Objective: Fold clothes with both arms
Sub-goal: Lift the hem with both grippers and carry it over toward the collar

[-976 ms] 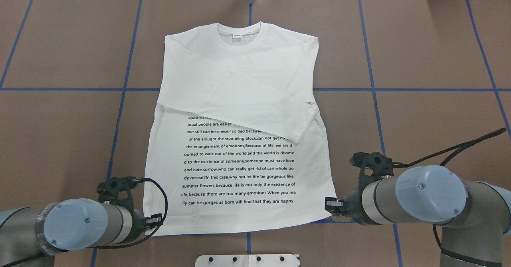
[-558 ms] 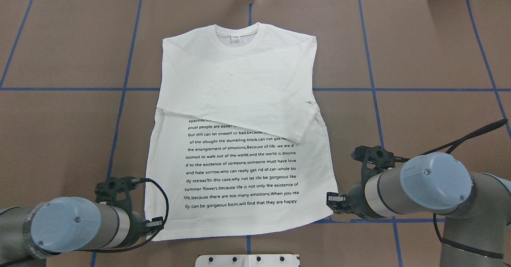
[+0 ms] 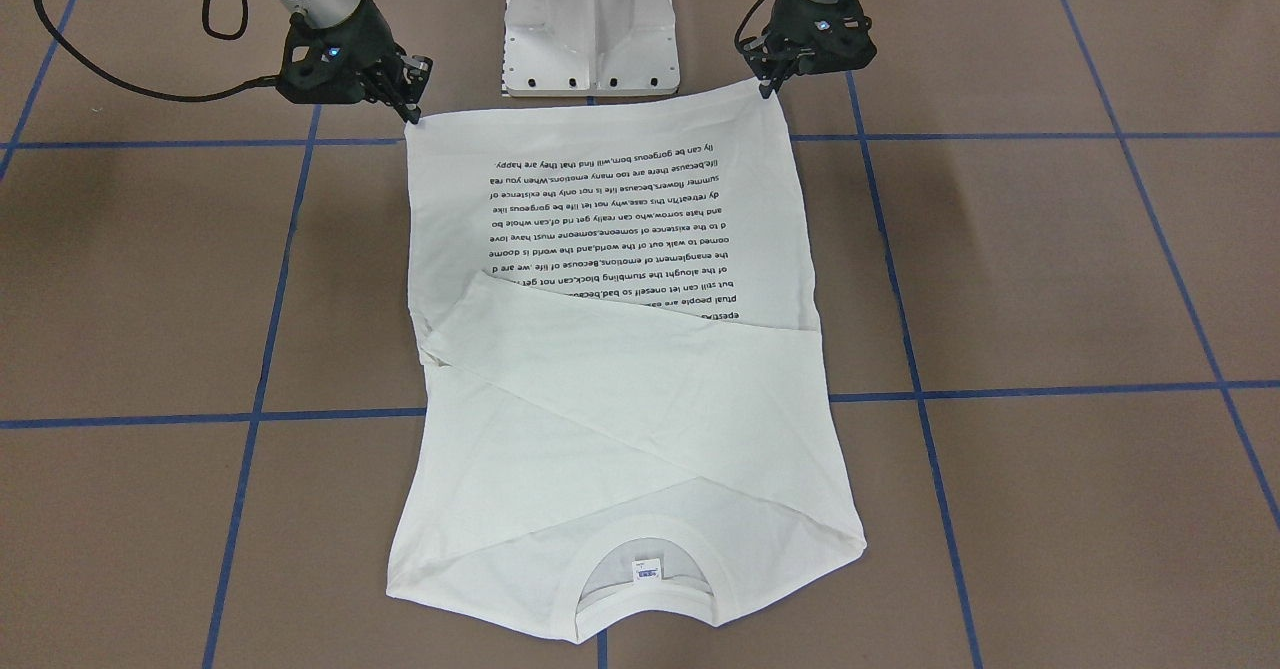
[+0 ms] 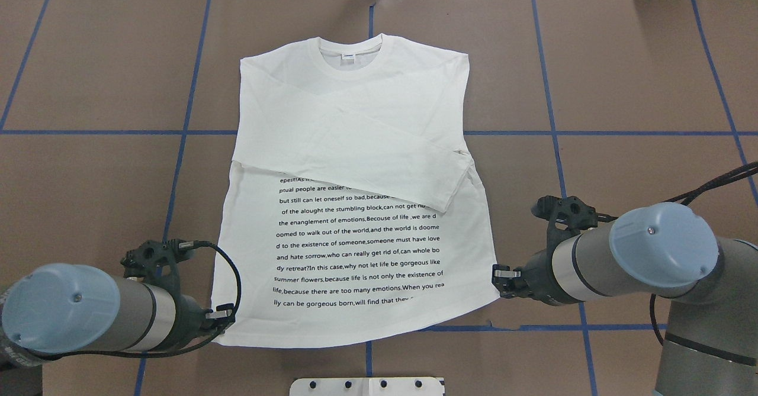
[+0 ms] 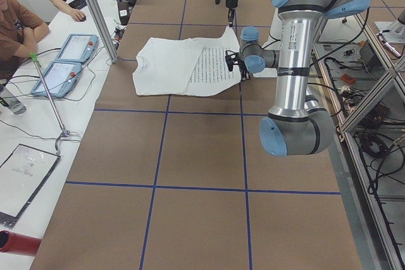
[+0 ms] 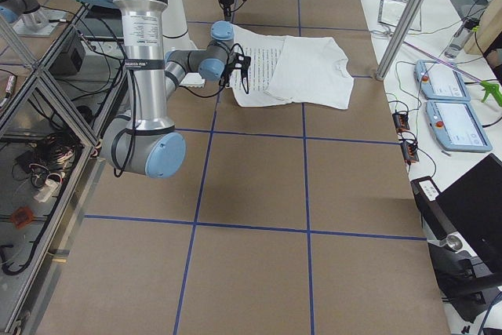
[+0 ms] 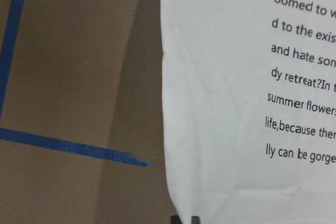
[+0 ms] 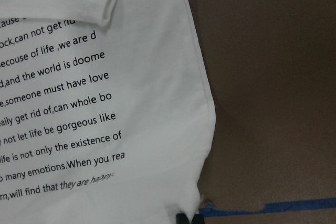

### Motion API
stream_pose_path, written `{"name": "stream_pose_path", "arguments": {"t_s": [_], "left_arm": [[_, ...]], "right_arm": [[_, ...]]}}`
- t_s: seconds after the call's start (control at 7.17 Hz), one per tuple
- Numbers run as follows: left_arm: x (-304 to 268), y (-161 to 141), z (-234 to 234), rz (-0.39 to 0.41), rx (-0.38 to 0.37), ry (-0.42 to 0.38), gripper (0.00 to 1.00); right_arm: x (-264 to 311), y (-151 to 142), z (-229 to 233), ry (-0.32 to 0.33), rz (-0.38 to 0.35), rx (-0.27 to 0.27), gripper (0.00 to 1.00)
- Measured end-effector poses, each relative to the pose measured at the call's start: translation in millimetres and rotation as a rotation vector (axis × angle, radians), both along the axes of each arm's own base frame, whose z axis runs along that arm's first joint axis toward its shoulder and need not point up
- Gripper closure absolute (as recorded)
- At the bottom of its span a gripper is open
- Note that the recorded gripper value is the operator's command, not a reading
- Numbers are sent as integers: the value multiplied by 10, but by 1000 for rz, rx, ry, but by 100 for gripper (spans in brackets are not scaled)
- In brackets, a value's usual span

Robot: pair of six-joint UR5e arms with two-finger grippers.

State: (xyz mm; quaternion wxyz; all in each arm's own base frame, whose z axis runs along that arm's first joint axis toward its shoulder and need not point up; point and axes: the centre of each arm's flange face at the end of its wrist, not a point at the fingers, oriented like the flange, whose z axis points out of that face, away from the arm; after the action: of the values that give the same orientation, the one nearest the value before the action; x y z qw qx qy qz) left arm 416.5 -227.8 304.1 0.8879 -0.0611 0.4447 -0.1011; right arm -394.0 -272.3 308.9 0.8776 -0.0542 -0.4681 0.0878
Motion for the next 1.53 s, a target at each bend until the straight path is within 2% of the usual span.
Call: {"name": "stream_pose_path", "arguments": {"t_s": [0.42, 0.7, 0.84, 1.12, 1.53], "left_arm": [[-182, -289, -73, -35, -1, 18, 100], [-430, -711, -280, -91, -16, 68, 100], [-591, -1017, -429, -121, -6, 92, 100], [-828, -1719, -597, -177, 34, 84, 100], [-983, -2749, -429, -241, 96, 18, 100]], "right_arm": [[317, -317, -37, -25, 35, -19, 100], [565, -599, -173, -70, 57, -35, 100], [660, -768, -280, -96, 71, -24, 100], [678, -1259, -507, -124, 117, 10, 100], [636, -2274, -598, -92, 194, 46, 100]]}}
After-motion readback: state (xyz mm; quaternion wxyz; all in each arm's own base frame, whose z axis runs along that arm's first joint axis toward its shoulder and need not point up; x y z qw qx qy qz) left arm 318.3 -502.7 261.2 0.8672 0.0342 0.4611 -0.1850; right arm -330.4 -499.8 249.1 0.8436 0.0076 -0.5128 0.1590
